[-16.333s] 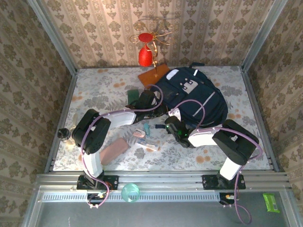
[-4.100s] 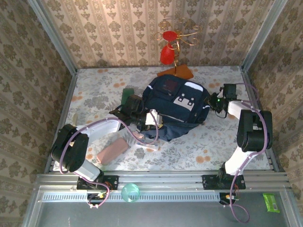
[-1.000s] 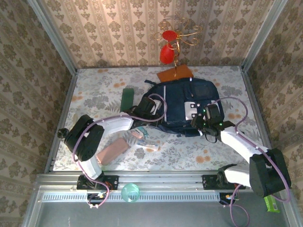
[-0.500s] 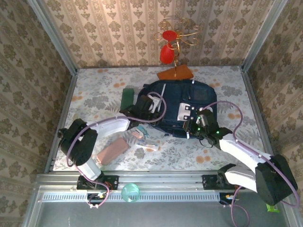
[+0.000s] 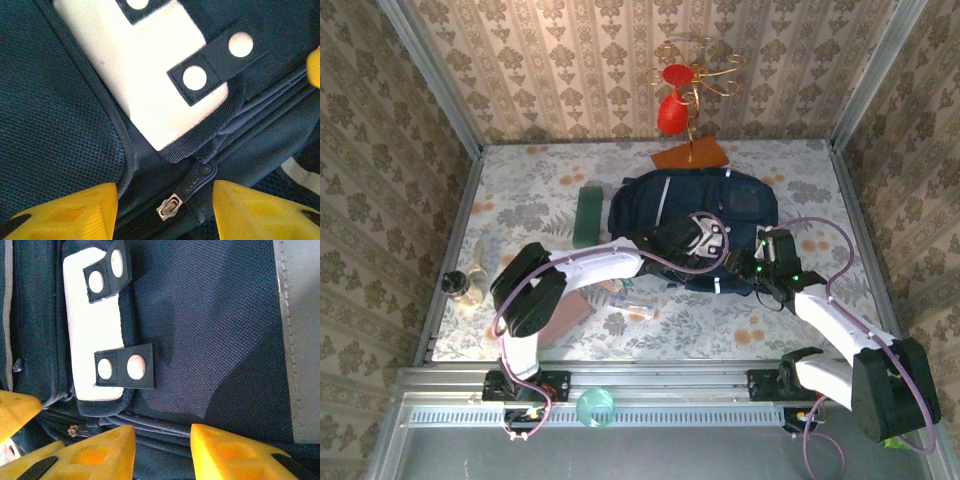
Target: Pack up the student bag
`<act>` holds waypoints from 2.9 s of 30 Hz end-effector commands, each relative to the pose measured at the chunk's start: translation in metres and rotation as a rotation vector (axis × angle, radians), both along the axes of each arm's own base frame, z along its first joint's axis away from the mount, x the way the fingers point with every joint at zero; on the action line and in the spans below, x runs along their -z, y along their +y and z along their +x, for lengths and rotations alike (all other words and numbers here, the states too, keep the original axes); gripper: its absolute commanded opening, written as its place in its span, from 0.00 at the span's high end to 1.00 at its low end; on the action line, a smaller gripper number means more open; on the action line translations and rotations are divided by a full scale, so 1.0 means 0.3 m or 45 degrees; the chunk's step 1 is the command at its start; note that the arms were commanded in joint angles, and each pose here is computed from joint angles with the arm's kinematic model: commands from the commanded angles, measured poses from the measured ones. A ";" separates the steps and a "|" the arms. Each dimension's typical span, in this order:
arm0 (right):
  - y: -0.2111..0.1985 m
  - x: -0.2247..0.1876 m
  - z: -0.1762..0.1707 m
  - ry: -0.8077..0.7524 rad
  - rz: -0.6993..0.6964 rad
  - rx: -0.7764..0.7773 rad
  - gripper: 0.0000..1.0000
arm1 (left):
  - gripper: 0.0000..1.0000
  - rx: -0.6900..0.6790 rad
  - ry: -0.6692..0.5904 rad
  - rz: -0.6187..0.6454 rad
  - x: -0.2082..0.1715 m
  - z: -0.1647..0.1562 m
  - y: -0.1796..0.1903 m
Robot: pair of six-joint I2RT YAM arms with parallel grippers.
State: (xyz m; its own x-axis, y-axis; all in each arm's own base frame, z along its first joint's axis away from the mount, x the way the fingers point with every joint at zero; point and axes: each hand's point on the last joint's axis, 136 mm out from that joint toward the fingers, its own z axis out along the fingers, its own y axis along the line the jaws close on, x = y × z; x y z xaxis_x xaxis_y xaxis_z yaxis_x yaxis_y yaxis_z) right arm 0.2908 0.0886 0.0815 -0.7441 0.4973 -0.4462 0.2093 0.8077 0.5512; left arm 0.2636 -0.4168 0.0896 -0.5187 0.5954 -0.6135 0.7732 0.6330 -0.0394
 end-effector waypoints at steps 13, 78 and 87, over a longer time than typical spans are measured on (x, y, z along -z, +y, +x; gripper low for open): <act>-0.016 0.060 -0.027 0.066 0.019 0.016 0.63 | 0.56 0.030 0.014 0.177 0.072 -0.025 -0.058; -0.249 0.149 -0.039 0.218 -0.140 0.360 0.57 | 1.00 -0.449 -0.047 -0.159 -0.020 0.135 0.235; -0.205 -0.003 0.036 0.087 -0.190 0.165 0.50 | 1.00 -0.490 -0.061 -0.196 -0.036 0.137 0.275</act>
State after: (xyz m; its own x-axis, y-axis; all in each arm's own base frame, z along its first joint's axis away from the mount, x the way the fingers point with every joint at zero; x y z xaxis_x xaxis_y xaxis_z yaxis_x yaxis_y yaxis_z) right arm 0.3101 0.0418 0.0832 -0.6823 0.5872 -0.4355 0.3410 0.7826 0.5209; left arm 0.2877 -0.3578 0.0890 -0.6534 0.3318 -0.6804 0.5707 0.8064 -0.1548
